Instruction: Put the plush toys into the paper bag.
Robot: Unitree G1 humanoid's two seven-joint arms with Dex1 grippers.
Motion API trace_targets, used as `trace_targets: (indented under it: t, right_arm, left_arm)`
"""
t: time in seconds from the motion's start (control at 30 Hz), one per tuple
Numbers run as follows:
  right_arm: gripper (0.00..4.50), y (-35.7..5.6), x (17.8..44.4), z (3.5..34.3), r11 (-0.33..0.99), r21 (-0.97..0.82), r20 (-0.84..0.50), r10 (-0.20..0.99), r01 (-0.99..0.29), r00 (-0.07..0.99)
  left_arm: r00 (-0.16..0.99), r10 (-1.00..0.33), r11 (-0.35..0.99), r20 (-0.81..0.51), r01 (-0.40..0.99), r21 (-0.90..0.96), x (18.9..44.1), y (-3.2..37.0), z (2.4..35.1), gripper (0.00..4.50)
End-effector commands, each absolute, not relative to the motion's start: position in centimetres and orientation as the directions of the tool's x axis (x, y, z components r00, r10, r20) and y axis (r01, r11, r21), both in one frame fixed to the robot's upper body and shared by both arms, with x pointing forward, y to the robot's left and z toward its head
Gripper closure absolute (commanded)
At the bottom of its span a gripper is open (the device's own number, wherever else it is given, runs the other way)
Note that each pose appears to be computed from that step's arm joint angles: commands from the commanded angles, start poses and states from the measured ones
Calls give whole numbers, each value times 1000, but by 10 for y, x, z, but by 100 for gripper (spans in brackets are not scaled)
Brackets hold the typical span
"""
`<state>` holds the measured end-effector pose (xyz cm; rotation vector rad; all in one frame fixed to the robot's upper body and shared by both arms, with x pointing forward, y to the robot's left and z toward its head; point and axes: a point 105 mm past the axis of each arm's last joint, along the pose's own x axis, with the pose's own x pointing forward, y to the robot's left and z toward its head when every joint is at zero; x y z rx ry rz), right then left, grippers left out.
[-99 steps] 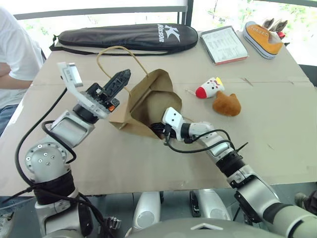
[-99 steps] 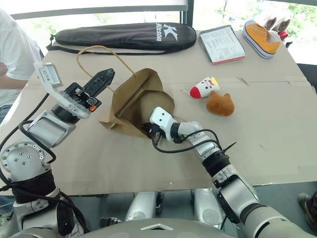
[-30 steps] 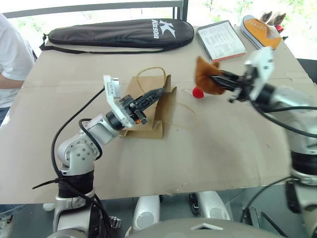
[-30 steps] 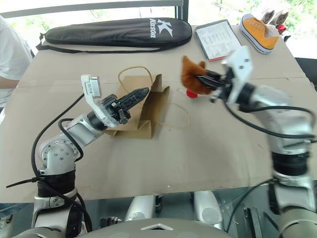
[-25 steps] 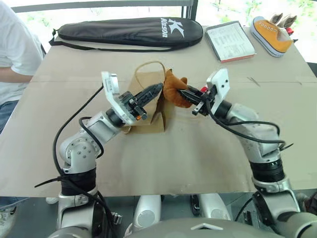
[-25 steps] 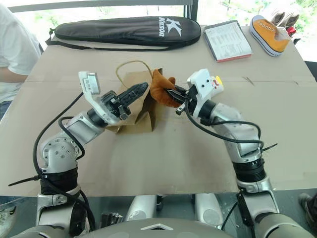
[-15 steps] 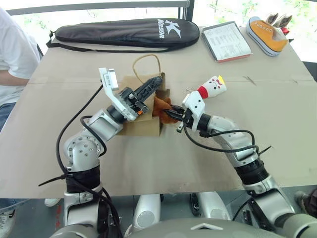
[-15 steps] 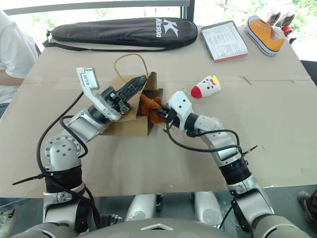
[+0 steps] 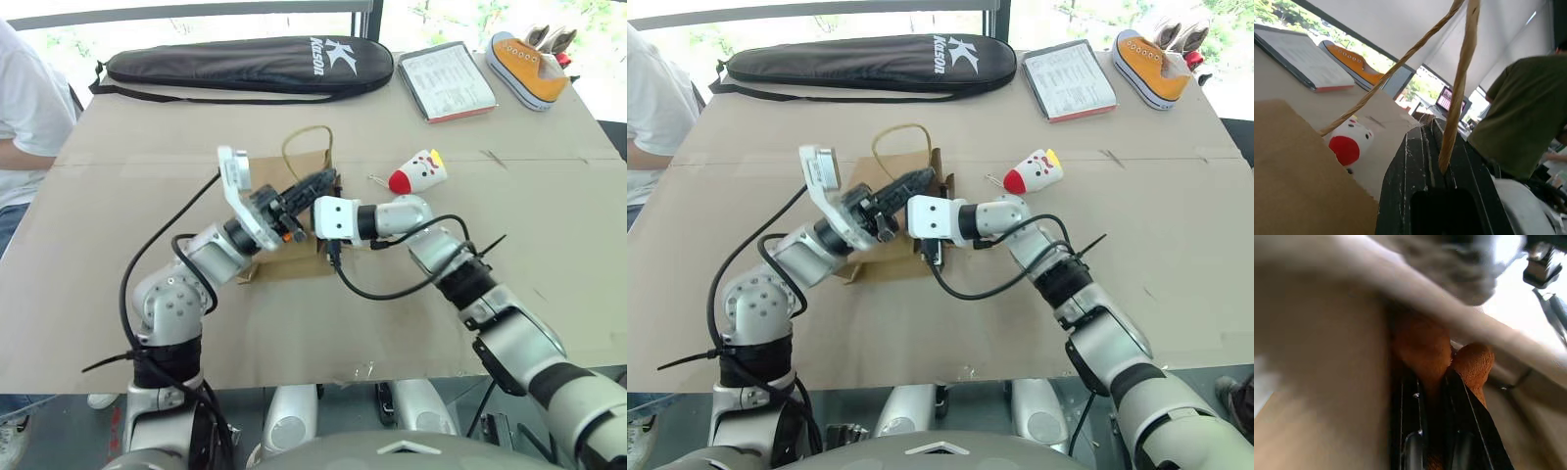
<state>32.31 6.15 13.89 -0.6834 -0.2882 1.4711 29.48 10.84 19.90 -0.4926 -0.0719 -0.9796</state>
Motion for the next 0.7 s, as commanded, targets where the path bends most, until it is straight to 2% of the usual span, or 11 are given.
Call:
trace_targets:
  t: [0.03,0.1,0.13,0.23,0.37,0.53,0.63,0.67,0.7]
  right_arm:
    - [248,54,330,151,40,-605,-145,976,-795,160]
    - [148,47,328,151,59,-604,-128,977,-795,171]
    - [126,42,326,154,78,-600,-114,977,-796,182]
    - [2,19,328,161,154,-607,-92,961,-780,261]
    - [2,-15,327,184,292,-588,-40,921,-754,388]
    - [2,-35,318,228,388,-357,83,919,-850,385]
    - [2,-57,343,241,478,-326,51,870,-816,490]
    - [2,-63,351,240,501,-332,24,851,-799,524]
    - [2,-74,365,227,529,-373,-60,806,-762,589]
  left_arm:
    - [496,-818,425,291,862,-276,277,103,207,450]
    - [503,-816,437,286,860,-264,275,107,206,450]
    - [506,-816,447,280,859,-249,275,110,205,450]
    - [516,-819,480,253,856,-193,275,118,199,450]
    - [568,-786,545,244,823,-159,286,129,196,450]
    - [608,-750,599,260,791,-122,299,132,197,450]
    - [628,-731,625,266,773,-106,303,132,198,450]
    - [631,-728,630,266,770,-102,304,133,198,450]
    - [637,-723,636,268,765,-101,305,133,198,450]
